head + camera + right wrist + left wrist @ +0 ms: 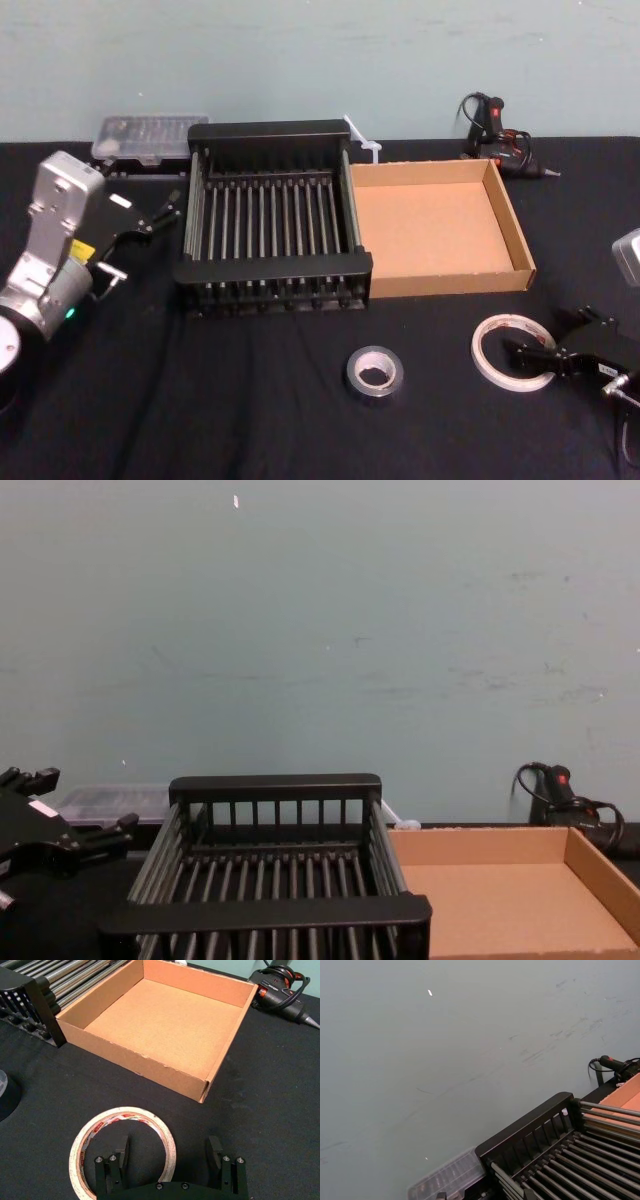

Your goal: Pick up the white tape and place it into the black box , Pick up the silver tape and place it into the brown box.

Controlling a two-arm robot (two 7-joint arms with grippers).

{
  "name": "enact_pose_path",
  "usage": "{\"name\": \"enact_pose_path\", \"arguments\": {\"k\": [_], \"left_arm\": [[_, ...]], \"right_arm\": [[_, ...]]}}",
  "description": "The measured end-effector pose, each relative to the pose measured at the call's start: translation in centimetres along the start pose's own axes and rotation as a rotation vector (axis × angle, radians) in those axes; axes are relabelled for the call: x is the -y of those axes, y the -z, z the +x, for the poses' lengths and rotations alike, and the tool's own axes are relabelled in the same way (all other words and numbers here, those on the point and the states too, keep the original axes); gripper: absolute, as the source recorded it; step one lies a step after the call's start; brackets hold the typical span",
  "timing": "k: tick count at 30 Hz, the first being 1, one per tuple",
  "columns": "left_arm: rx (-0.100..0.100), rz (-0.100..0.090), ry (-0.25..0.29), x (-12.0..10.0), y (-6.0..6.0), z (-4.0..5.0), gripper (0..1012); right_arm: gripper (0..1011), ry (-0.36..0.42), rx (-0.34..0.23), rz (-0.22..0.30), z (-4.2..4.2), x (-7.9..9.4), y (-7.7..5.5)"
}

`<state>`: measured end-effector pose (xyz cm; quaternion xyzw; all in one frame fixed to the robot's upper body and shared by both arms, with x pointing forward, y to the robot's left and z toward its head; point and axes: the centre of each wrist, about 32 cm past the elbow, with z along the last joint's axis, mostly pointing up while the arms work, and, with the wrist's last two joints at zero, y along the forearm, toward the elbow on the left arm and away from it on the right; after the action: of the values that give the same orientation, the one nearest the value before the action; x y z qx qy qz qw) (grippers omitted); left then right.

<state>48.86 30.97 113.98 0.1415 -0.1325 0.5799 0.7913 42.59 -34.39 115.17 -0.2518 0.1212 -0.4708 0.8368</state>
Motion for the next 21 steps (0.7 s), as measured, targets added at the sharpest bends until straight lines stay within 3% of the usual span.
{"name": "enact_pose_path", "arguments": {"k": [14, 21], "left_arm": [[0.000, 0.000, 0.000, 0.00, 0.00, 0.00, 1001], [0.000, 0.000, 0.000, 0.00, 0.00, 0.00, 1001]], "right_arm": [[1000, 0.000, 0.001, 0.000, -0.03, 0.01, 0.03], [859, 0.000, 0.001, 0.001, -0.04, 0.02, 0.02]]}}
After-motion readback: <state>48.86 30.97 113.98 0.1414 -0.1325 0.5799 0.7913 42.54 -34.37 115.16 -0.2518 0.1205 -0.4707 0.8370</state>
